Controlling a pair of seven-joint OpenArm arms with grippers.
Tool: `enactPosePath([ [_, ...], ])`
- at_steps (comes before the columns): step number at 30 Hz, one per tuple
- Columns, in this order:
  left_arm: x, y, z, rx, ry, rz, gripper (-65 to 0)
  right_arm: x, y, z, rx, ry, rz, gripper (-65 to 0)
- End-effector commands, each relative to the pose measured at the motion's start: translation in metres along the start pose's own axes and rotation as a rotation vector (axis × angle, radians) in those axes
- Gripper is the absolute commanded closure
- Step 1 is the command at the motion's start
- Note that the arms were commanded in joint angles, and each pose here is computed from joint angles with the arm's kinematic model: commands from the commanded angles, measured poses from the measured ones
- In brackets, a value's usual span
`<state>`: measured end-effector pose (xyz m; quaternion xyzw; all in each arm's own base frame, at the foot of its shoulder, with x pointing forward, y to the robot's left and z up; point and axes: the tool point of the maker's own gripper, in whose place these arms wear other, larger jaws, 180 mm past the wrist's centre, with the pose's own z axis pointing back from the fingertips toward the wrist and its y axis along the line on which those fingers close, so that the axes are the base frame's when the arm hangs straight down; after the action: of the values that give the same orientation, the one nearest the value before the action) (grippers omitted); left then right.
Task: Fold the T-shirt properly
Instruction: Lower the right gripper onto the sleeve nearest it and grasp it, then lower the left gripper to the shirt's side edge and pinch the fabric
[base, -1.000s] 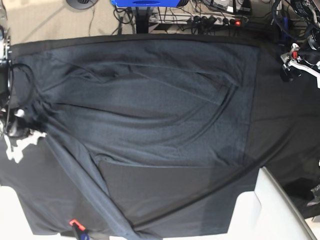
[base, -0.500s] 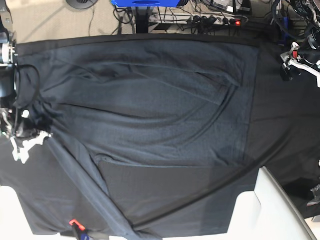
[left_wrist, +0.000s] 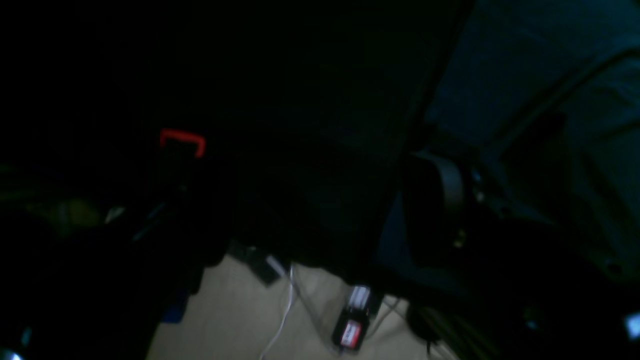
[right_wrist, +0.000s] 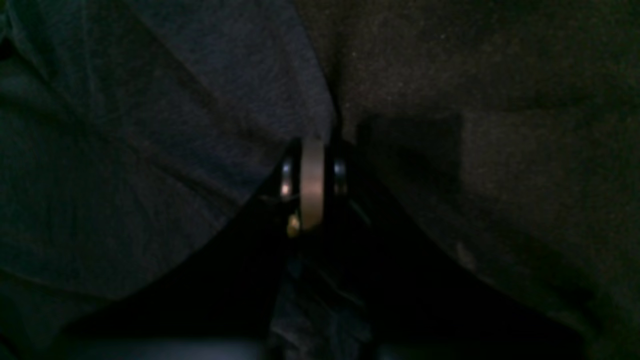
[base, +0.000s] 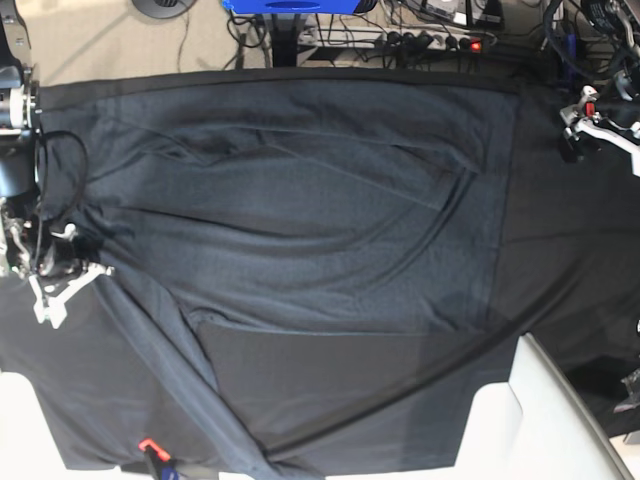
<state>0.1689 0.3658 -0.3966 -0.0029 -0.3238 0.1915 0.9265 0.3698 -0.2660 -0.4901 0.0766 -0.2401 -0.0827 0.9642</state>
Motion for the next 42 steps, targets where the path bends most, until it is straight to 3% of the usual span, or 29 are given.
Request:
enactPosePath([
  [1, 0.021, -0.004, -0.002, -0.023, -0.039, -0.037, -48.5, 0.028, -0.002, 0.008, 0.003, -0.06, 0.004, -0.8],
  [4, 0.025, -0.021, -0.029, -0.081, 0.005, -0.047, -48.5, 0.037, 0.002, 0.011, 0.009, -0.084, 0.016, -0.8],
  [10, 0.062, -0.052, -0.069, -0.17, -0.005, 0.002, -48.5, 0.043, 0.01, 0.016, 0.022, -0.114, 0.048, -0.8],
  [15, 0.074, -0.072, -0.114, -0.149, 0.08, -0.056, -48.5, 0.04, 0.011, 0.015, 0.024, -0.096, 0.048, -0.8],
  [20, 0.066, -0.101, -0.148, -0.197, 0.121, -0.061, -48.5, 0.041, 0.009, 0.016, 0.021, -0.098, 0.049, -0.8],
  [27, 0.05, -0.136, -0.161, -0.257, 0.168, -0.076, -47.1, 0.043, 0.009, 0.017, 0.02, -0.105, 0.049, -0.8],
  [38, 0.052, -0.131, -0.16, -0.249, 0.157, -0.078, -1.6, 0.044, 0.009, 0.017, 0.018, -0.106, 0.053, -0.8],
  [42, 0.057, -0.122, -0.158, -0.233, 0.154, -0.084, 0.0, 0.044, 0.009, 0.017, 0.018, -0.106, 0.053, -0.8],
])
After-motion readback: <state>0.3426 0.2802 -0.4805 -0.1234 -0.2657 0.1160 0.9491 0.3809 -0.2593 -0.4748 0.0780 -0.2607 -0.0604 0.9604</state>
